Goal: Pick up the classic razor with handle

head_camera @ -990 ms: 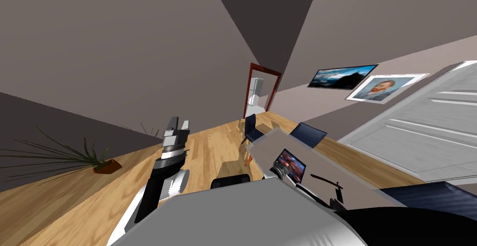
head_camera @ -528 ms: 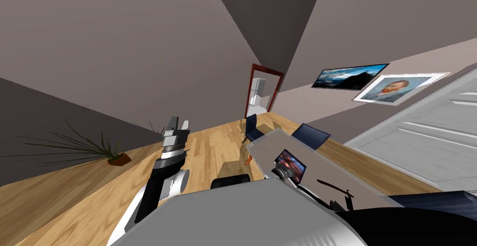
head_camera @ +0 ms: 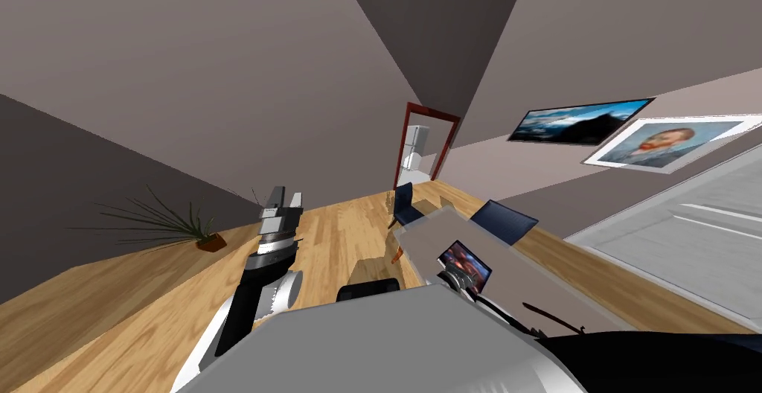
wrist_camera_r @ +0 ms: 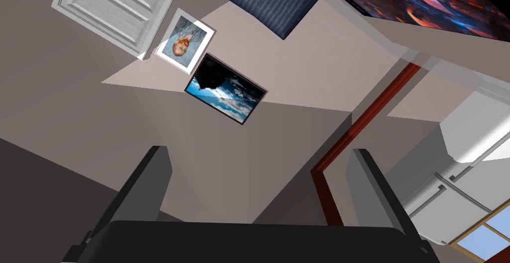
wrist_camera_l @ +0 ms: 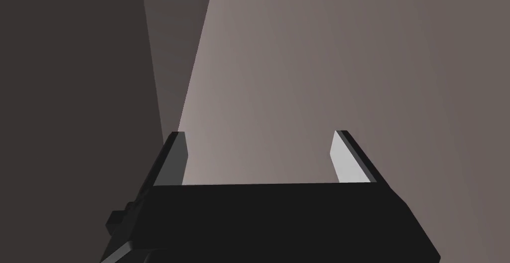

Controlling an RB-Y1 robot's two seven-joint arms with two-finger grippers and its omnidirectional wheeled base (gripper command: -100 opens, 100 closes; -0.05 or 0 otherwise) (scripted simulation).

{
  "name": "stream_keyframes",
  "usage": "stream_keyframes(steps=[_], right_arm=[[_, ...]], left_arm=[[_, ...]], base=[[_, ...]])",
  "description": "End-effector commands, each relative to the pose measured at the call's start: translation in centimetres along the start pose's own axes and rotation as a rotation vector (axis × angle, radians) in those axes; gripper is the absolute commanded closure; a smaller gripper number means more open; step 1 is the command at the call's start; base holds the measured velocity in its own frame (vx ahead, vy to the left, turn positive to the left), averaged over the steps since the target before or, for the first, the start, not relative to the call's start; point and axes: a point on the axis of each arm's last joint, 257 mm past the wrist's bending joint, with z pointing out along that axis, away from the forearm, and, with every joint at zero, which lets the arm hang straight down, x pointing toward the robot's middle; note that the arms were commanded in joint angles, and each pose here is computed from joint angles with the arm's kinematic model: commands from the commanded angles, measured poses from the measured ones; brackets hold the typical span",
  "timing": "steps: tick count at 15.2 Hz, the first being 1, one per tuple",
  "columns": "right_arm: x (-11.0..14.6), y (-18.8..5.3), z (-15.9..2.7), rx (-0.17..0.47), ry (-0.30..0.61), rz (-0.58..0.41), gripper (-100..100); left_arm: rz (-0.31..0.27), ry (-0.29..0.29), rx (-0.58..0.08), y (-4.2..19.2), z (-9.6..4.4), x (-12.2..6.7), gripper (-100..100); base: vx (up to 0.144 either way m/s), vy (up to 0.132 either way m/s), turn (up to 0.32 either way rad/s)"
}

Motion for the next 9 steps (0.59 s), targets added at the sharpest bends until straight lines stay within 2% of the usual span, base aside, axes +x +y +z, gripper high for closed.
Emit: stream_keyframes(steps=[1,2,3,5,6,7,8,9], right_arm=[[0.0,0.0,0.0,0.000,0.000,0.000,-100],[0.6,-1.6,1.1,0.027,0.013,0.008,-100],[0.9,-2.2,1.6,0.037,0.019,0.009,-100],[1.3,-3.1,2.2,0.052,0.028,0.011,-100],[1.0,-2.4,1.7,0.040,0.020,0.008,-100],[0.5,-1.3,0.9,0.022,0.010,0.007,100],[0.3,-0.7,0.5,0.013,0.005,0.006,100],[0.5,-1.3,1.0,0.023,0.013,0.012,100]], left_arm=[[0.000,0.000,0.000,0.0,0.0,0.0,0],[0.000,0.000,0.000,0.0,0.0,0.0,0],[0.000,0.000,0.000,0.0,0.0,0.0,0],[0.000,0.000,0.000,0.0,0.0,0.0,0],[0.000,0.000,0.000,0.0,0.0,0.0,0],[0.000,0.000,0.000,0.0,0.0,0.0,0],[0.000,0.000,0.000,0.0,0.0,0.0,0],[0.000,0.000,0.000,0.0,0.0,0.0,0]], base=[[-0.010,-0.023,0.038],[-0.007,-0.013,0.187],[-0.005,-0.022,0.294],[-0.003,-0.027,0.147],[-0.002,-0.018,0.057],[0.002,0.000,-0.190],[0.006,0.020,-0.349],[0.003,0.021,-0.143]])
